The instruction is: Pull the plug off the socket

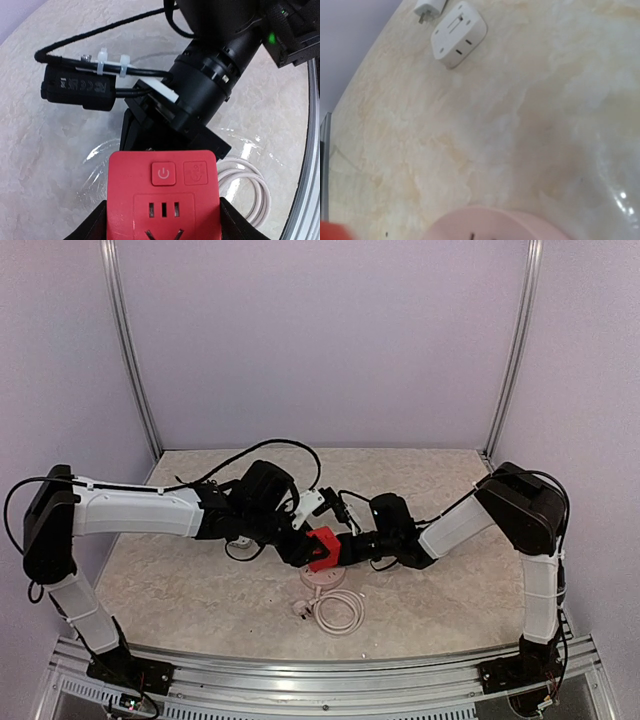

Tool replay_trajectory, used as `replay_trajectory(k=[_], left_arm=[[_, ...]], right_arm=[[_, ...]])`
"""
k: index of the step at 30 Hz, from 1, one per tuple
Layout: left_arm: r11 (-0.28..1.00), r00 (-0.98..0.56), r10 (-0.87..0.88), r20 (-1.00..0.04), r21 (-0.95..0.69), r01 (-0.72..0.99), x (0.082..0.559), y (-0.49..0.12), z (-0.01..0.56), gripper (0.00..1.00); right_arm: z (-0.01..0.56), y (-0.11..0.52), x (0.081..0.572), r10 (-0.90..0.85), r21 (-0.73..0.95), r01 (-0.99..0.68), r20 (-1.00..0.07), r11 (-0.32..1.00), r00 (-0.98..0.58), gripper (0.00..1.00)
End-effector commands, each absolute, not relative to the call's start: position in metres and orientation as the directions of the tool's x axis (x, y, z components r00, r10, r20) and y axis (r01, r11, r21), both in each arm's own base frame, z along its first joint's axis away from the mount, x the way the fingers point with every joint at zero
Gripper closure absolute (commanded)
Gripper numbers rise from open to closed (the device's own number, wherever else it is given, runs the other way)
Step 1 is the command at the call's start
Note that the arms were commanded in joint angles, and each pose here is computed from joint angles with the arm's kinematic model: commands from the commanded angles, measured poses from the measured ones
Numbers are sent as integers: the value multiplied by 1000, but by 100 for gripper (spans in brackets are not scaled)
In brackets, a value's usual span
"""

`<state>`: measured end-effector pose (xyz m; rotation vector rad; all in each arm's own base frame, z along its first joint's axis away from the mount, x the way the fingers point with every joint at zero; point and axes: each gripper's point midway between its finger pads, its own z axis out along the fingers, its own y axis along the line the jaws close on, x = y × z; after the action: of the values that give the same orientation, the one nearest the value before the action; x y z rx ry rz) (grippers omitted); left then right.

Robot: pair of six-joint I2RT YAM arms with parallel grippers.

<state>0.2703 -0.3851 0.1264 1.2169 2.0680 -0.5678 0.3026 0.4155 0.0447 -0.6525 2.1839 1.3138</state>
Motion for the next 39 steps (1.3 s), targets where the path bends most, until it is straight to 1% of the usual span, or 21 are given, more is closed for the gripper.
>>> replay_trajectory(k=[1,5,8,11,14,16,23,29,36,39], left_arm=[[428,-240,455,-858,-26,903,276,-396,203,100],[464,-276,409,-870,-63,884,280,-378,217,100],[536,-362,353,-863,-130,834,291,-353,221,100],[616,-474,249,-844,-240,750,304,-318,219,100],[666,-585,150,-797,-356,656,308,-285,201,100],[688,-626,98,-773,-402,604,304,-265,190,100],[755,-717,-124,-686,-534,380,296,-198,153,98],[745,-736,-292,-611,-628,226,298,-150,128,97],[714,-763,-371,-530,-688,130,301,-127,101,93],[707,-775,-399,-491,-703,81,301,-121,89,90]], right_arm=[[-65,368,247,-302,631,-449,-334,633,-893,100],[-58,372,249,-295,638,-455,-348,621,-890,100],[-45,376,253,-287,646,-470,-374,601,-882,100],[-28,380,258,-275,650,-489,-408,581,-870,99],[-10,384,263,-271,647,-510,-439,567,-857,89],[1,387,266,-272,645,-527,-457,554,-847,84],[32,395,274,-270,632,-573,-515,522,-814,71],[48,399,277,-270,632,-598,-543,493,-796,66],[64,401,279,-257,634,-612,-566,473,-784,66],[67,401,279,-255,634,-614,-568,470,-783,66]])
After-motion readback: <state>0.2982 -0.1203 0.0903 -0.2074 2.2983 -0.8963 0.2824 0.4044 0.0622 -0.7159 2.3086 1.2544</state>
